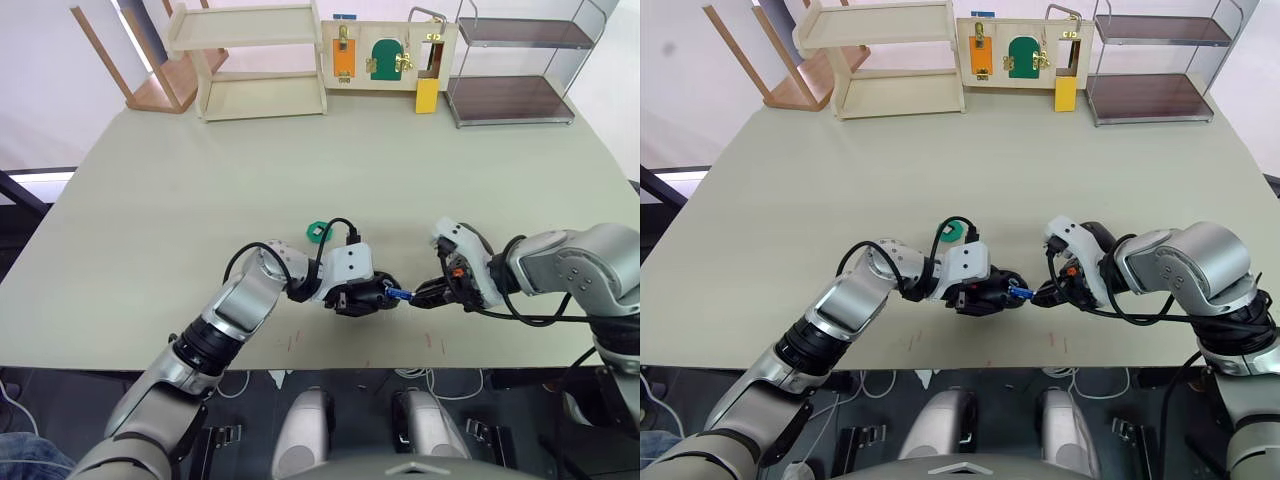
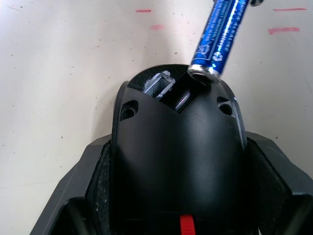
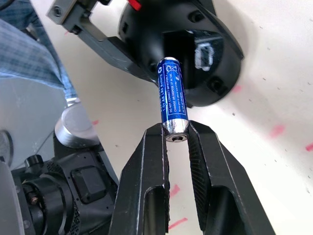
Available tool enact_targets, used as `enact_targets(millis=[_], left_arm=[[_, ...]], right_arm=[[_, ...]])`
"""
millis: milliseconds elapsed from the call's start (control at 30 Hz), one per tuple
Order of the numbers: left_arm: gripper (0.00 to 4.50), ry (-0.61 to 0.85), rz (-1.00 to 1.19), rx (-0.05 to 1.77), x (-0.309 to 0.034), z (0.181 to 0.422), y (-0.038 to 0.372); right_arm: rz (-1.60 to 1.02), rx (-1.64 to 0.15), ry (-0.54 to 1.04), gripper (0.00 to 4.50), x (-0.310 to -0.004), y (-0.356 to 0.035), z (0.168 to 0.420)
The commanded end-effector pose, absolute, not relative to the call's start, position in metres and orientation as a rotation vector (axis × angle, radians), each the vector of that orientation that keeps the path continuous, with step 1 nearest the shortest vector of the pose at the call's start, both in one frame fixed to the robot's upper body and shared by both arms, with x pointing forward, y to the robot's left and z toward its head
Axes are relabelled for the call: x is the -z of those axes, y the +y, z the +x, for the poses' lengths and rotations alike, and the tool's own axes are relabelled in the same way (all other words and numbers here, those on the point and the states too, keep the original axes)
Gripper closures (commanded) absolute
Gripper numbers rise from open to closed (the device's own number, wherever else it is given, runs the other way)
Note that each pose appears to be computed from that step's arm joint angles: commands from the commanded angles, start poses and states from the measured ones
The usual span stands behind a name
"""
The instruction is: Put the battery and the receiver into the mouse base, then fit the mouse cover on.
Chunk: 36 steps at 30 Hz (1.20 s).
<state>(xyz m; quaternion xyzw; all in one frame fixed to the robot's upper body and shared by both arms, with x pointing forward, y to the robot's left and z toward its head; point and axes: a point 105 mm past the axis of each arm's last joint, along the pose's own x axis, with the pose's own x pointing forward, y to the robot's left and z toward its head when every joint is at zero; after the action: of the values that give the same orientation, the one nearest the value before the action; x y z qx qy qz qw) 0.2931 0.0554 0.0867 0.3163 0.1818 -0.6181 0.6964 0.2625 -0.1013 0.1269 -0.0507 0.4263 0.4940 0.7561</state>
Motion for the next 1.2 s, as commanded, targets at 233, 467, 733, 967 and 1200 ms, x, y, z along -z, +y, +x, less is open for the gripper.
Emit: enact_targets(millis=[233, 467, 733, 967, 1200], left_arm=[[1.54, 0.520, 0.715, 1.394, -0.060, 0.285, 0.059], [1.54, 0.519, 0.714, 1.395, -0.060, 0.285, 0.059], [1.54, 0.521, 0.707, 1.393, -0.058, 0.284, 0.058], [1.54, 0.522, 0.702, 1.391, -0.058, 0.284, 0.057], [1.54, 0.523, 0.698, 1.387, -0.057, 0.283, 0.057]], right_arm=[[-0.121, -1.032, 0.945, 4.43, -0.127, -0.098, 0.270], [-0.150, -1.055, 1.012, 4.43, -0.122, -0.091, 0.263], [-0.067, -1.032, 1.074, 4.43, -0.120, -0.076, 0.271], [0.016, -1.002, 1.134, 4.43, -0.117, -0.064, 0.275], [0.030, -0.983, 1.142, 3.39, -0.119, -0.060, 0.275]])
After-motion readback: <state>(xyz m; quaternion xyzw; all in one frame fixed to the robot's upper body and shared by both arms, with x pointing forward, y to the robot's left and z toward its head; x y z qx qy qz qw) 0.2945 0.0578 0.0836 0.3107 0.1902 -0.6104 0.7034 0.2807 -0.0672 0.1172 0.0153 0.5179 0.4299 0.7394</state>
